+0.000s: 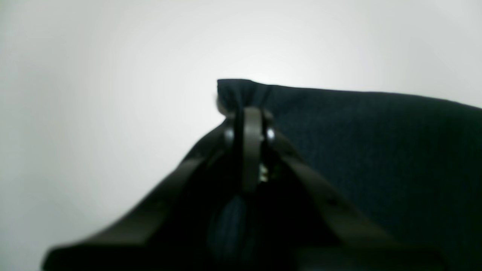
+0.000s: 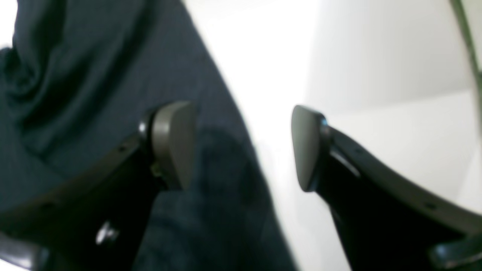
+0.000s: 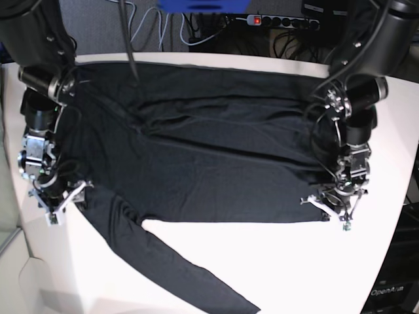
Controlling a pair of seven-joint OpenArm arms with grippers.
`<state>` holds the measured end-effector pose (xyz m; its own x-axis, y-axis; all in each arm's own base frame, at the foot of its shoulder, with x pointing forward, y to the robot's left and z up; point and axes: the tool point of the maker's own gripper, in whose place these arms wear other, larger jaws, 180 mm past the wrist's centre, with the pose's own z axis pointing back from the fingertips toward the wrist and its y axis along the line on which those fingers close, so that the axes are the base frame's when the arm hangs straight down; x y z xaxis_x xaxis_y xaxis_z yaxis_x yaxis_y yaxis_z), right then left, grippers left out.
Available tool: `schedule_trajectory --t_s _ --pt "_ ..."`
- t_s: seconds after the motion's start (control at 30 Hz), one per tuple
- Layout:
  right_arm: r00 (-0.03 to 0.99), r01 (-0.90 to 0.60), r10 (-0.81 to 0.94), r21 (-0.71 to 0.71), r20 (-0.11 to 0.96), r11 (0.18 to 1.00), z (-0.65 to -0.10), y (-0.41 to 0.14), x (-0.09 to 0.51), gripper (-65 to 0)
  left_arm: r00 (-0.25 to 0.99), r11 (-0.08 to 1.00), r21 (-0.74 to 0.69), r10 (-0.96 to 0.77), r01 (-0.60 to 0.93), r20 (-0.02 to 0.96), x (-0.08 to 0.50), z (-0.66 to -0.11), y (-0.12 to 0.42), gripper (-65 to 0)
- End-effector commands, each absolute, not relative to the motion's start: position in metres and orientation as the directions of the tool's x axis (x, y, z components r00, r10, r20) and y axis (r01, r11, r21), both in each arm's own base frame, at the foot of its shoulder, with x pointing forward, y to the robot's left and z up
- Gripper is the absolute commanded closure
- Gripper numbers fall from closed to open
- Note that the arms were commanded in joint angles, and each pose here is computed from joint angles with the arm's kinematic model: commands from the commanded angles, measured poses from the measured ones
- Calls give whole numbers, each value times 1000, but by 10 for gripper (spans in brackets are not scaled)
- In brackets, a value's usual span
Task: Fold the T-shirt properly
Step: 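Adjust the right gripper's pinch on the shirt side edge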
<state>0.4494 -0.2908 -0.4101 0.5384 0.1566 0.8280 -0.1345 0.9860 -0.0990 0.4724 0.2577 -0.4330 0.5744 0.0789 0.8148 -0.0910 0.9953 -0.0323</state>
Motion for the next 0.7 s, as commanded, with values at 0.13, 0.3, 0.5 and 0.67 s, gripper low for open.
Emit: schedule_trajectory --t_s 0.13,0.3,0.5,0.67 --pt "499 -109 151 -110 853 988 -396 -301 456 -405 638 997 -16 64 -80 768 463 -444 259 0" --pt "549 -112 125 -75 826 991 -419 -297 442 -401 639 997 -16 64 -80 767 462 -445 259 0" --pt "565 -119 121 -65 816 991 -426 -294 438 -333 639 997 -16 64 -80 767 462 -445 259 0" --pt "563 -121 123 -65 817 990 -425 -293 438 -117 639 997 -15 63 -80 766 462 -445 259 0"
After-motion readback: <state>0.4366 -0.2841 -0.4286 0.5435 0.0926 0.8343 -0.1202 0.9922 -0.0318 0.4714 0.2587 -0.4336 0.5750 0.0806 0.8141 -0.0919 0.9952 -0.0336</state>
